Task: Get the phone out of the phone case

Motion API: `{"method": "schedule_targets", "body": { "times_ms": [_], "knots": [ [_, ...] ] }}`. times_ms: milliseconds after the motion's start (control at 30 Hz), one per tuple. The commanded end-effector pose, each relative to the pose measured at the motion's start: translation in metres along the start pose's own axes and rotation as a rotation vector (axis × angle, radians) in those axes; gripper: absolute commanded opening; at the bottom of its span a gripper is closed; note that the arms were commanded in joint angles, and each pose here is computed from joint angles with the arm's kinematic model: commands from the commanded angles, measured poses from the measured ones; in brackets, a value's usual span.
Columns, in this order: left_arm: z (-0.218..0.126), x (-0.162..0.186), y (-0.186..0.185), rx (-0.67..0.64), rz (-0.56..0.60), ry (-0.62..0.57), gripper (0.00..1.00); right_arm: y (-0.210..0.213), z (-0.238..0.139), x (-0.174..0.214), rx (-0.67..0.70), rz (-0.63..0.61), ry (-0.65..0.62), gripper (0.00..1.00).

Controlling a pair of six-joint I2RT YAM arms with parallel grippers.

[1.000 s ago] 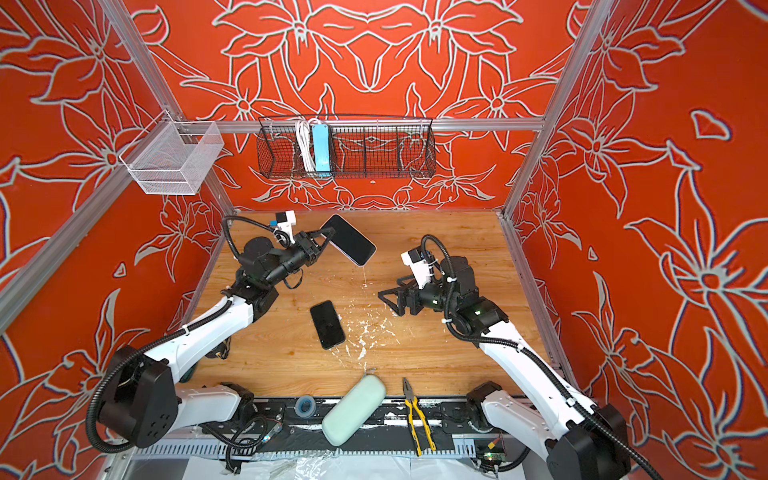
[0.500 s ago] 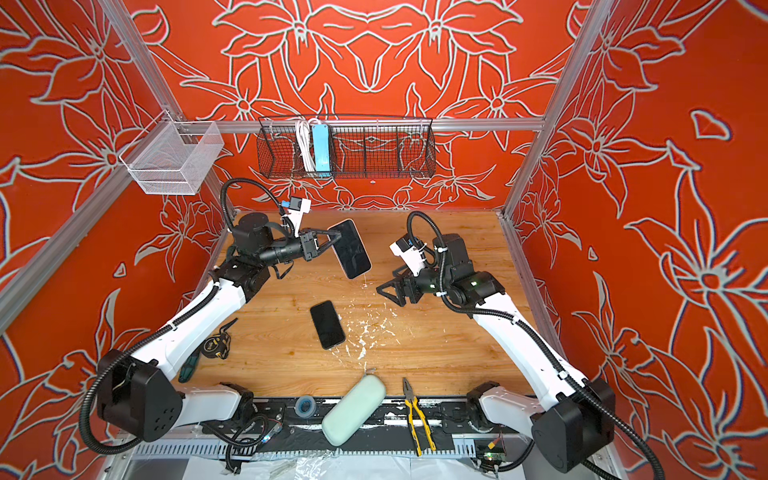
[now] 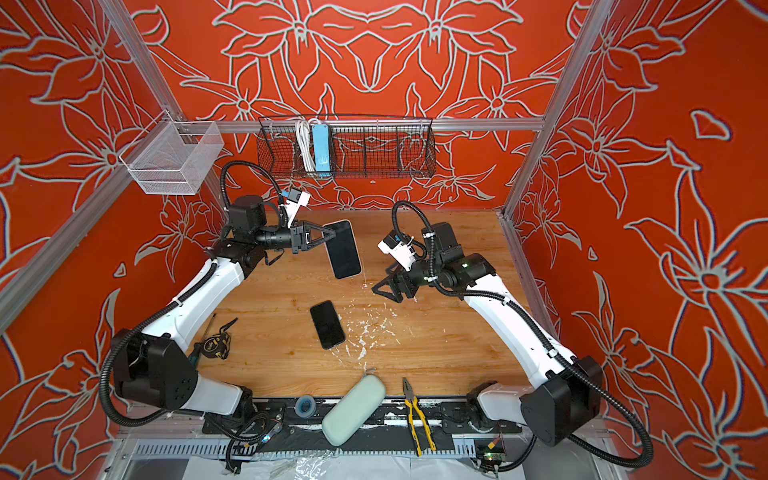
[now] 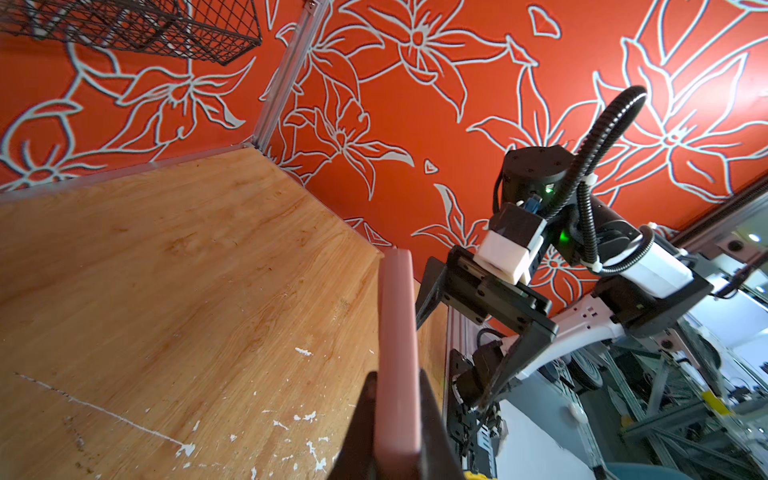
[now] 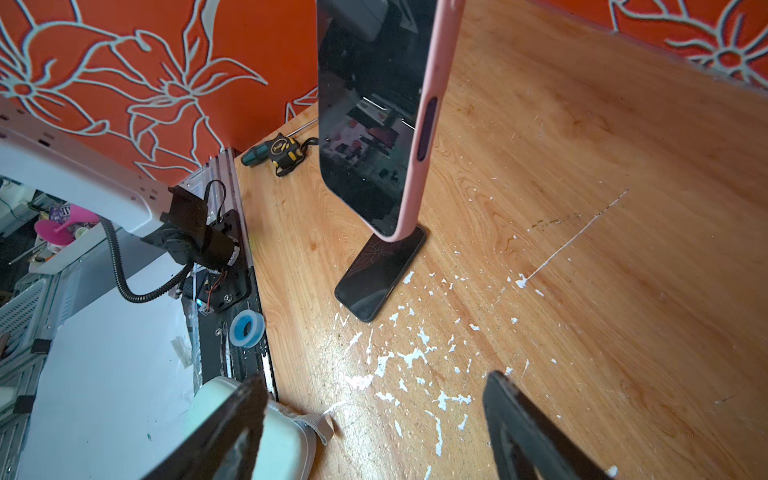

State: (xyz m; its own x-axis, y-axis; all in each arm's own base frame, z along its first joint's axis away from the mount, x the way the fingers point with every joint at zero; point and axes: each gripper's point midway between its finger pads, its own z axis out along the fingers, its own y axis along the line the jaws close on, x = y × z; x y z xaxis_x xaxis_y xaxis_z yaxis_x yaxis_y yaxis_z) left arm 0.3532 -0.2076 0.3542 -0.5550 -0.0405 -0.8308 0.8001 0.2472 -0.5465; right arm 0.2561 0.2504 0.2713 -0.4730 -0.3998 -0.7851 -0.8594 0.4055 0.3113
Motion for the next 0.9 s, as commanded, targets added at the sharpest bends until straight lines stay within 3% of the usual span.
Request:
{"method": "schedule_targets", "body": {
  "times_ms": [0, 400, 867],
  "knots": [
    [-0.008, -0.001, -0.017, 0.109, 0.042, 0.043, 0.00, 0.008, 0.001, -0.006, -0.004, -0.079, 0.015, 0.83],
    [-0.007, 0.030, 0.009, 0.078, -0.006, 0.098, 0.00, 0.017, 0.025, -0.007, -0.028, -0.118, 0.075, 0.82],
    [-0.007, 0.039, 0.006, 0.072, -0.015, 0.117, 0.00, 0.016, 0.040, 0.001, -0.021, -0.132, 0.129, 0.80]
  ]
}}
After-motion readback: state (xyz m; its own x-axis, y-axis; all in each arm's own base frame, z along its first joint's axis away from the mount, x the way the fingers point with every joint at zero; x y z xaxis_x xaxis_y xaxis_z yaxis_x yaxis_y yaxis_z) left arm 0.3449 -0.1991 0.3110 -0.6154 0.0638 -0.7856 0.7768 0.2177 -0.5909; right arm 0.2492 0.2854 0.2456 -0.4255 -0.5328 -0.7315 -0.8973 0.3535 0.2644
